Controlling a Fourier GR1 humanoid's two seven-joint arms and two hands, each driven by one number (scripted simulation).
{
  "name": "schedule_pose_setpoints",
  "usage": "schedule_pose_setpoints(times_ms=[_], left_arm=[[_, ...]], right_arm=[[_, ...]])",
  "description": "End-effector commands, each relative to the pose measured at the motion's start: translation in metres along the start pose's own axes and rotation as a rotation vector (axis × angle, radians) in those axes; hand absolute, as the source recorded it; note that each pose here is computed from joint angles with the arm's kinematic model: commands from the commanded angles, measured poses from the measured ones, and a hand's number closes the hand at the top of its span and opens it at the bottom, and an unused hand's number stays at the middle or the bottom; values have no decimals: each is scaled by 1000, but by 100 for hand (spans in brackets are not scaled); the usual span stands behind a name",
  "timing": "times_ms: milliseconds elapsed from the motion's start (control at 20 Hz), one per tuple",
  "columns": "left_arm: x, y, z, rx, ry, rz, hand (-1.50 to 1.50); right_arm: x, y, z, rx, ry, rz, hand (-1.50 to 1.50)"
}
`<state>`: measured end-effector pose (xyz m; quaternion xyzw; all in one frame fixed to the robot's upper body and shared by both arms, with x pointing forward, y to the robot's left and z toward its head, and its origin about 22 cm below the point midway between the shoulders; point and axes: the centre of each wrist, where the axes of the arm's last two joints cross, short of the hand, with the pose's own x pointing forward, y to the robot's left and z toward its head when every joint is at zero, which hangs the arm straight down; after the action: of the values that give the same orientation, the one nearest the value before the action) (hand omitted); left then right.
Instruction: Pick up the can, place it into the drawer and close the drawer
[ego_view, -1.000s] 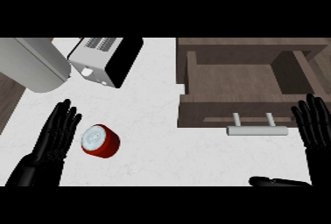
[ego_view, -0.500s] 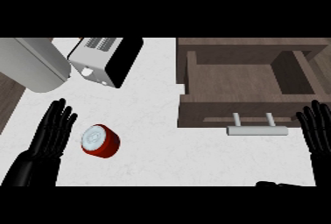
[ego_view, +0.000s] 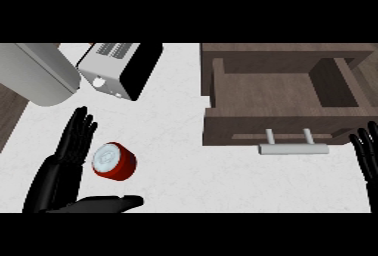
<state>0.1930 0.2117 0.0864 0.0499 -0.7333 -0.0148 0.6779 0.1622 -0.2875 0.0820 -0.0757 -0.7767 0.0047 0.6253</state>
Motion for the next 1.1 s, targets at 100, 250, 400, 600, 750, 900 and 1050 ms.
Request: schedule_pose_setpoints(times_ms=[100, 250, 400, 600, 750, 900, 1050], left_arm=[[-27, 4, -6, -6, 12, 15, -150], [-51, -8, -5, 30, 21, 8, -150], [-47, 1, -2, 16, 52, -4, -150], [-58, 38, -16, 61, 29, 1, -150], [-73, 18, -14, 56, 49, -13, -150], [-96, 35, 16, 70, 59, -34, -150], [-108, 42, 7, 81, 75, -24, -150]], right_arm=[[-9, -19, -7, 3, -8, 2, -150], [-24, -7, -2, -7, -15, 4, -150], [-14, -3, -3, 4, -6, 8, -150], [-12, -19, -2, 1, -14, 3, -150], [-13, -3, -14, 4, -2, -8, -150], [-24, -9, -6, 13, 15, 7, -150], [-15, 6, -8, 4, 1, 15, -150]])
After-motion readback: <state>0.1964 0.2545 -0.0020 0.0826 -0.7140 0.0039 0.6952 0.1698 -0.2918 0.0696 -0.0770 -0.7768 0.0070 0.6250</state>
